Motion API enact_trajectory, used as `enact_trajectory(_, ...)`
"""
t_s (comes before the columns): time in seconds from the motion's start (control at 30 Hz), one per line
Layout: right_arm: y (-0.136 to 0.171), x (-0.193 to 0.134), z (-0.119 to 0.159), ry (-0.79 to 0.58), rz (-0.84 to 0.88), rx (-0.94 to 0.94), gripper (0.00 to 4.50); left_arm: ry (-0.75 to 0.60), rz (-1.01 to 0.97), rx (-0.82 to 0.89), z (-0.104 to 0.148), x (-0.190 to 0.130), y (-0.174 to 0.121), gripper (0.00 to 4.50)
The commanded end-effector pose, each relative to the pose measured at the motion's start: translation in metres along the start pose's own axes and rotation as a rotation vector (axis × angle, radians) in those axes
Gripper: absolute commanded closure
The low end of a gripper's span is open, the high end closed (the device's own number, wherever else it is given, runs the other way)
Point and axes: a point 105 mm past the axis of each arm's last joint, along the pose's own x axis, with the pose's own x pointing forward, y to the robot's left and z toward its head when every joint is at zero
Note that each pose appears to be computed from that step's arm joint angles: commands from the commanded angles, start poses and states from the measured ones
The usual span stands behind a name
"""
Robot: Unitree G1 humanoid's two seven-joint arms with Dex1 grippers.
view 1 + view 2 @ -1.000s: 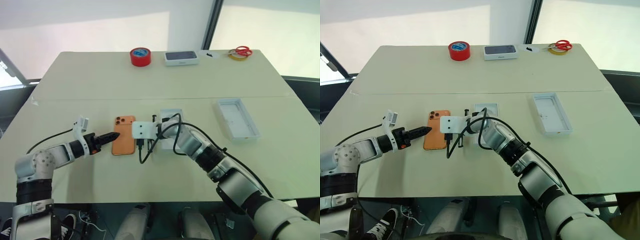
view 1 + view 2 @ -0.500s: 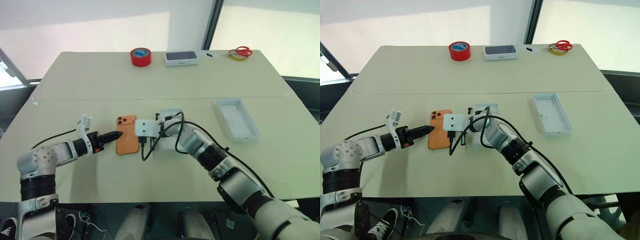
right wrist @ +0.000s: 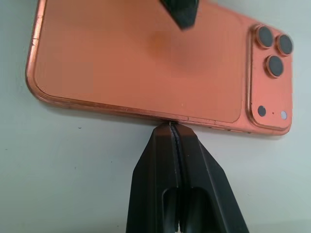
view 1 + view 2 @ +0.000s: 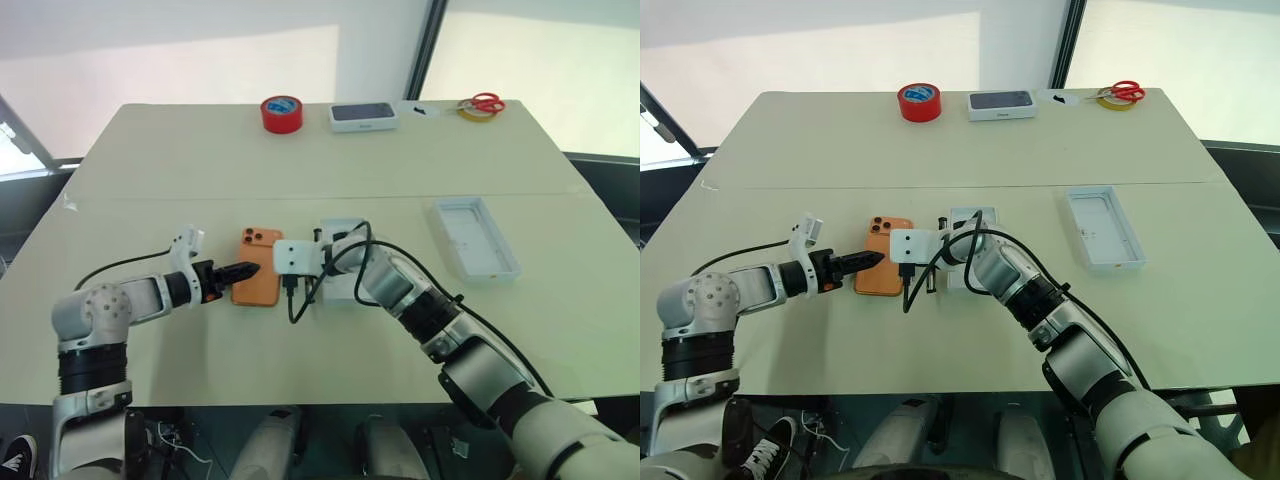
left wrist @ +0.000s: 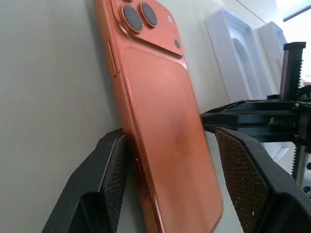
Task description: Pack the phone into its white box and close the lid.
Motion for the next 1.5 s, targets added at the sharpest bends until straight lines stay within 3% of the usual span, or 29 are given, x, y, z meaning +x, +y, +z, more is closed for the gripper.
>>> enact_trajectory(0.03, 0.009, 0.007, 0.011, -0.033, 0.035, -0.017, 4.47, 0.078, -0.053, -0.041, -0.014, 0.012, -0.013, 1.56)
enact_trajectory(0.43, 0.006, 0.005, 0.010, -0.029, 0.023, -0.015, 4.47, -0.027, -0.079, -0.173, -0.005, -0.002, 0.009, 1.56)
enact_trajectory(0.53, 0.007, 0.005, 0.010, -0.031, 0.023, -0.019, 4.50, -0.028, -0.096, -0.202, -0.007, -0.001, 0.010, 2.44)
enact_trajectory(0.67, 0.006, 0.005, 0.010, -0.033, 0.018, -0.017, 4.50, -0.031, -0.117, -0.248, -0.010, 0.000, 0.010, 4.33)
enact_trajectory(0.87, -0.005, 0.001, 0.016, -0.079, -0.043, 0.010, 4.50, -0.057, -0.166, -0.304, -0.008, -0.005, 0.009, 4.47)
enact_trajectory(1.07, -0.015, -0.029, 0.031, -0.306, -0.019, 0.202, 4.50, -0.185, -0.250, -0.349, 0.014, -0.013, 0.001, 4.47)
enact_trajectory(1.2, -0.006, -0.063, 0.031, -0.419, 0.050, 0.210, 2.80, -0.245, -0.341, -0.371, 0.021, -0.018, -0.012, 4.50)
enact_trajectory(1.37, 0.017, -0.098, 0.009, -0.387, 0.086, 0.053, 0.29, -0.325, -0.329, -0.370, 0.026, -0.018, -0.012, 4.50)
enact_trajectory(1.4, 0.024, -0.104, 0.003, -0.373, 0.101, 0.042, 0.06, -0.335, -0.334, -0.358, 0.027, -0.017, -0.015, 4.50)
enact_trajectory(1.5, 0.035, -0.113, -0.018, -0.298, 0.104, 0.008, 0.06, -0.325, -0.314, -0.292, 0.021, -0.012, -0.021, 4.50)
